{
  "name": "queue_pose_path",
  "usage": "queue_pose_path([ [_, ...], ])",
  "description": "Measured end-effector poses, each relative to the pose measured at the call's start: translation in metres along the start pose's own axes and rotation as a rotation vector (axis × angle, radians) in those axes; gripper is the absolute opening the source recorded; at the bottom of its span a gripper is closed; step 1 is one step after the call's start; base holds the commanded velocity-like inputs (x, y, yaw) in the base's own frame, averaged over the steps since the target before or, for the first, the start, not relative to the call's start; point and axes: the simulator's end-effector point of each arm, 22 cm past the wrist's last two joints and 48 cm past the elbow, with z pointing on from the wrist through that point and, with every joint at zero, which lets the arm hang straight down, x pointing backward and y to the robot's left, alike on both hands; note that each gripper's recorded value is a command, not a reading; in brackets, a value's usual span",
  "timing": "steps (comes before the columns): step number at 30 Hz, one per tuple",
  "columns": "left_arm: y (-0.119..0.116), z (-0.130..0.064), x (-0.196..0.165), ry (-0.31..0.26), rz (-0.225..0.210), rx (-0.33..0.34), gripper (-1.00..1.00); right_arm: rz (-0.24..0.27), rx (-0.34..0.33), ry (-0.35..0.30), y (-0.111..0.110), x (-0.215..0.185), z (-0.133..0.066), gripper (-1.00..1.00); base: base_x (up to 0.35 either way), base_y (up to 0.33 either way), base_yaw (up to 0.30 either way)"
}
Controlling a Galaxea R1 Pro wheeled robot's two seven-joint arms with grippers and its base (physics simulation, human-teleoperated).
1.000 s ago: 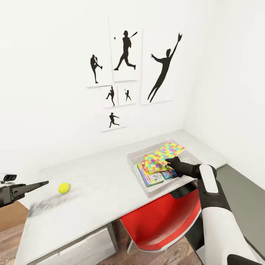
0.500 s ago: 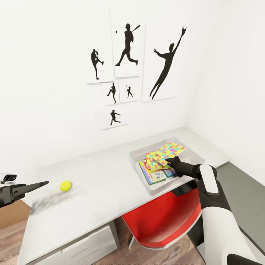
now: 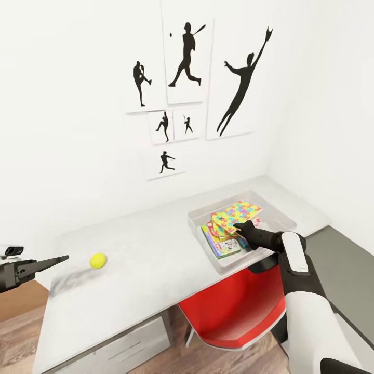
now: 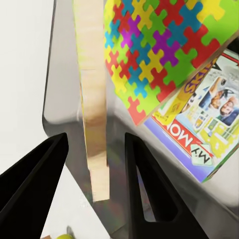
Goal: Put all the toys in the child's room - the three board games (two on the bed and one on the table), the two jigsaw puzzles on the table, and the tennis ball on the table - inside the toy box on the table in the child's room.
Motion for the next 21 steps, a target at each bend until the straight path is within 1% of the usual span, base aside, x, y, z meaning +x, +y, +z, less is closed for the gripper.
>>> queue_pose_path([
  [8,0.005,0.002,0.003,0.006,-0.011,-0.004,1.0,0.005,0.011,0.004,-0.008,0.0,0.004,-1.0,0.006,0.008,0.0],
  [19,0.006,0.002,0.004,0.008,-0.014,-0.005,1.0,0.005,0.016,0.001,-0.011,-0.003,0.003,-1.0,0.0,0.0,0.0],
  [20,0.006,0.002,0.004,0.008,-0.014,-0.004,1.0,0.005,0.016,0.001,-0.011,-0.003,0.003,1.0,0.0,0.0,0.0],
  [21,0.007,0.002,0.004,0.008,-0.014,-0.005,1.0,0.005,0.016,0.0,-0.011,-0.003,0.003,1.0,0.0,0.0,0.0],
])
